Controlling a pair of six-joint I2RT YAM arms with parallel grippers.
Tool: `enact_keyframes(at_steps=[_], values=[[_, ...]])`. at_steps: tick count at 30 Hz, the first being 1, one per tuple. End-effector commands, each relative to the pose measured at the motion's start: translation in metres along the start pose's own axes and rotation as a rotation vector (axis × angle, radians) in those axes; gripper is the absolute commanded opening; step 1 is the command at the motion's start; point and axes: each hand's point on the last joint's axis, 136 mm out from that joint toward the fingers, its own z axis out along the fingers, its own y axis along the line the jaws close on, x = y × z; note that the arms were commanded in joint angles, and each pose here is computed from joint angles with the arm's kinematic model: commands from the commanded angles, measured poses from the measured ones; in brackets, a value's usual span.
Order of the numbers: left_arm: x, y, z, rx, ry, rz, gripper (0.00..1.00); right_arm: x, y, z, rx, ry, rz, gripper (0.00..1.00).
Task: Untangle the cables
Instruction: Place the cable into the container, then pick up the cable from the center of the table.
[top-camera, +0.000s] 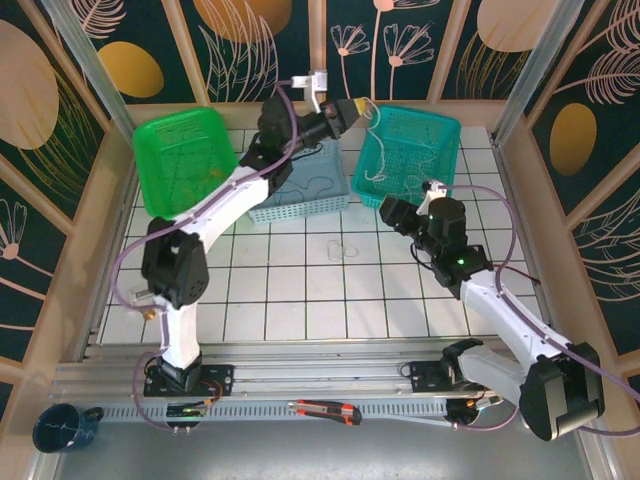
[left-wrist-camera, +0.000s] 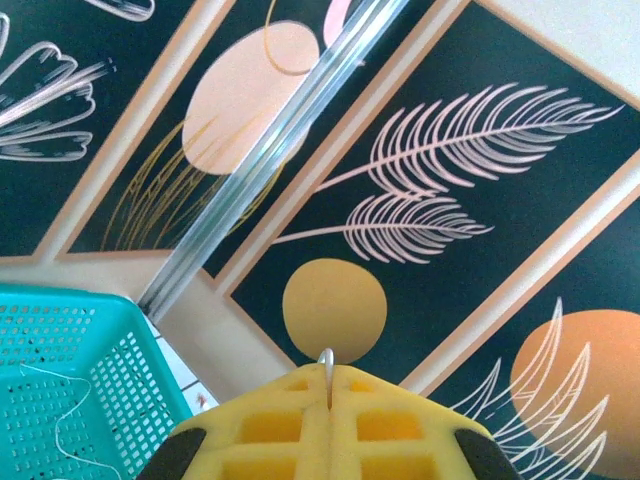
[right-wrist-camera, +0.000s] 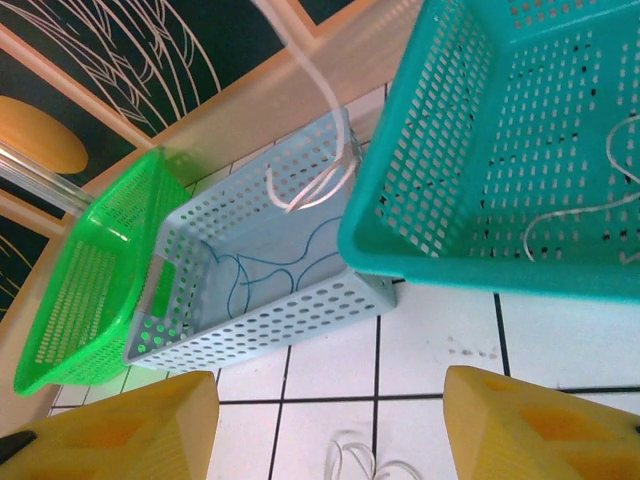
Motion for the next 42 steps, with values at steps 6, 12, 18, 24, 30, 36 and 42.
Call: enact_keyframes(at_steps=[6, 12, 18, 24, 30, 36, 42], values=[[0.036, 0.03, 0.061, -0.03, 0.097, 0.036, 0.03, 0.013, -0.016, -0.017, 0.038, 0.006, 0.041, 0.61], [0.054, 0.06, 0.081, -0.092, 0.15, 0.054, 0.4, 0.02, -0.018, -0.015, 0.037, 0.034, 0.038, 0.61], [0.05, 0.062, 0.085, -0.126, 0.179, 0.11, 0.88, 0.023, -0.018, -0.012, 0.036, 0.047, 0.036, 0.61], [0.039, 0.043, 0.077, -0.128, 0.195, 0.157, 0.99, 0.028, -0.019, -0.006, 0.034, 0.075, 0.032, 0.6], [0.023, 0.029, 0.06, -0.194, 0.209, 0.202, 0.99, 0.04, -0.021, 0.006, 0.029, 0.131, 0.017, 0.6], [-0.006, 0.008, 0.038, -0.274, 0.18, 0.237, 0.99, 0.061, -0.022, 0.028, 0.02, 0.214, 0.01, 0.6], [-0.029, -0.019, 0.014, -0.318, 0.171, 0.277, 0.99, 0.097, -0.015, 0.06, 0.026, 0.332, -0.09, 0.59]])
